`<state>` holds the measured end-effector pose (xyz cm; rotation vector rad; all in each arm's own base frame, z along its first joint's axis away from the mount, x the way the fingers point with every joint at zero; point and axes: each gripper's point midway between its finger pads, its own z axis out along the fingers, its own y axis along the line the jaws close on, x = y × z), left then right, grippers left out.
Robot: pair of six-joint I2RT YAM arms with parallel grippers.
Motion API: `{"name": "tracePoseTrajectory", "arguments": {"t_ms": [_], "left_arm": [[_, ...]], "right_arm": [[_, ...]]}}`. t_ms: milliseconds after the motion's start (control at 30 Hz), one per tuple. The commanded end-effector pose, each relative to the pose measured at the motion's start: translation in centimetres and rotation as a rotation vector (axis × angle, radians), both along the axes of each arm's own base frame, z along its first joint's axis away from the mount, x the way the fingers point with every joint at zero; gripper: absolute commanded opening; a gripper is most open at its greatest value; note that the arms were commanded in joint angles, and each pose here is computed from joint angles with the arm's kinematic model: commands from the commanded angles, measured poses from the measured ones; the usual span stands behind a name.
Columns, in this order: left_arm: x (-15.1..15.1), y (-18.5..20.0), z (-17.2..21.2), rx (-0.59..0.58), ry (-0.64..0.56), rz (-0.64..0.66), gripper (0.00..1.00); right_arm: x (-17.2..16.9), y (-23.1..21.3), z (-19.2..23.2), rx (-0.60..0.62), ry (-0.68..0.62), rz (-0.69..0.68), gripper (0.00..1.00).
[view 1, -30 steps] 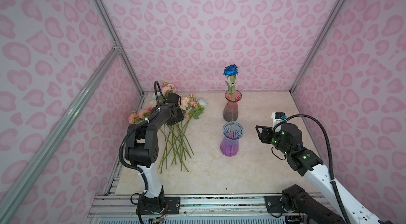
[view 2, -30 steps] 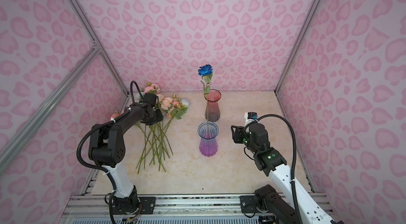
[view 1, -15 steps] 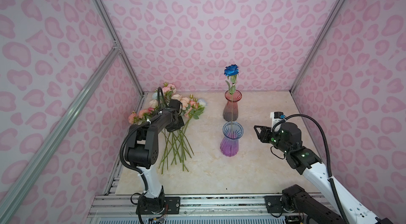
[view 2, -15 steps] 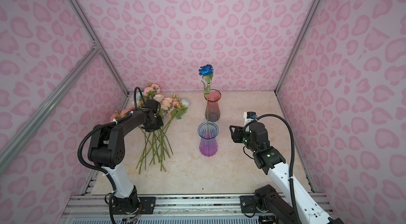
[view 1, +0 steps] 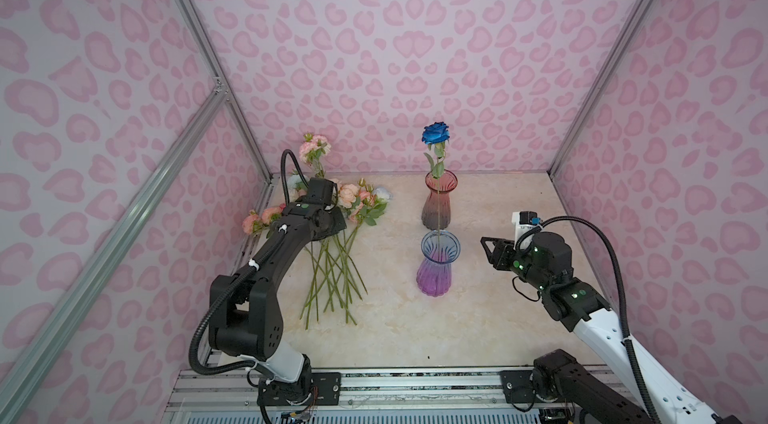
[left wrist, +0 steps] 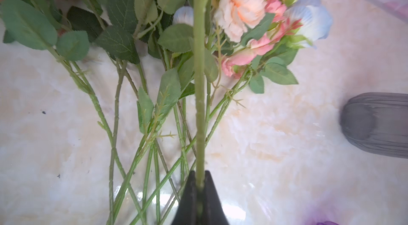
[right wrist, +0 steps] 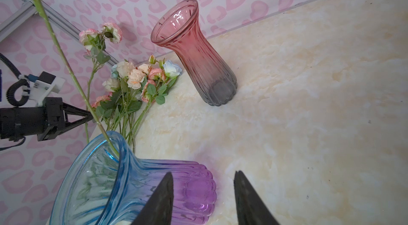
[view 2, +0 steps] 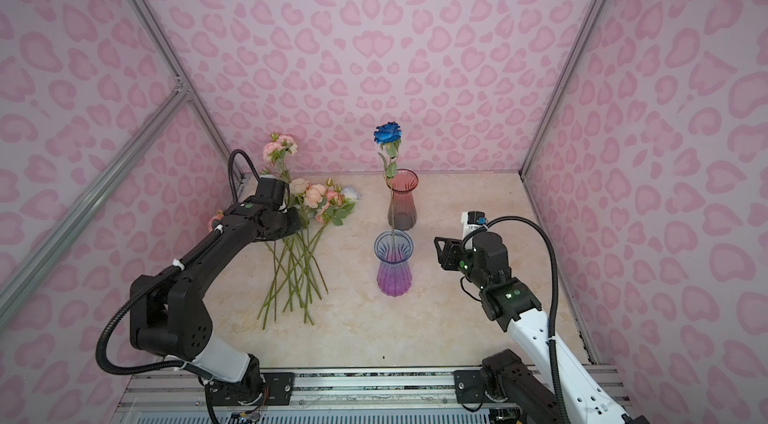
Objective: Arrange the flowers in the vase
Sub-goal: 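Lift the pink carnations with the left gripper toward the pink-red vase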
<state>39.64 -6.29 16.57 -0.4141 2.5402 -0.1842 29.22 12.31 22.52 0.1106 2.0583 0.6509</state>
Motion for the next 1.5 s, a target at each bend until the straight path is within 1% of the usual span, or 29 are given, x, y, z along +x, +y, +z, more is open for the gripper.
{"name": "tracePoseTrajectory", "arguments": {"t_ms": [0,67,133,333,367,400,533,633,700,867,1000,1300,1467], "left_arm": [[-1.0,-0.1,3.5,-0.004,-0.075,-0.041,0.04],[-1.8,-0.5,5.9,-0.025,-0.137,-0.069,0.04],[-2.6,-1.0,8.6,-0.036,-0.224,-0.097,0.04],[-5.7,-4.7,18.1,-0.079,-0.591,-0.23,0.04],[-6.4,-5.7,19.7,-0.09,-0.647,-0.271,0.04],[-7.0,-6.1,21.0,-0.089,-0.7,-0.274,0.04],[-9.3,-7.6,24.6,-0.151,-0.858,-0.312,0.04],[-10.3,-8.7,25.9,-0.174,-0.92,-0.347,0.04],[-10.8,-9.6,26.6,-0.171,-0.941,-0.378,0.04],[-11.8,-12.1,28.3,-0.12,-0.993,-0.447,0.04],[-12.5,-13.6,29.8,-0.109,-1.043,-0.486,0.04],[-13.7,-17.3,31.4,-0.028,-1.141,-0.559,0.04],[-14.0,-19.0,31.6,-0.035,-1.205,-0.576,0.03]], "right_arm": [[0.2,0.2,0.6,0.018,-0.022,0.005,0.46],[0.1,0.3,0.6,0.019,-0.023,0.008,0.46],[0.2,0.3,0.6,0.022,-0.025,0.007,0.46],[0.0,1.1,0.6,0.066,-0.041,0.043,0.47],[0.0,1.1,0.7,0.073,-0.048,0.046,0.47],[-0.1,1.1,0.9,0.074,-0.058,0.046,0.48],[0.0,0.3,1.9,0.059,-0.081,0.007,0.48],[0.0,0.3,2.1,0.056,-0.082,0.007,0.48],[0.1,0.2,1.9,0.051,-0.083,0.001,0.48],[0.0,-0.1,1.8,0.037,-0.079,-0.007,0.48],[0.0,0.0,2.2,0.039,-0.085,-0.004,0.48],[0.0,0.0,1.9,0.036,-0.072,-0.008,0.48],[0.1,-0.2,2.0,0.028,-0.068,-0.014,0.48]]}}
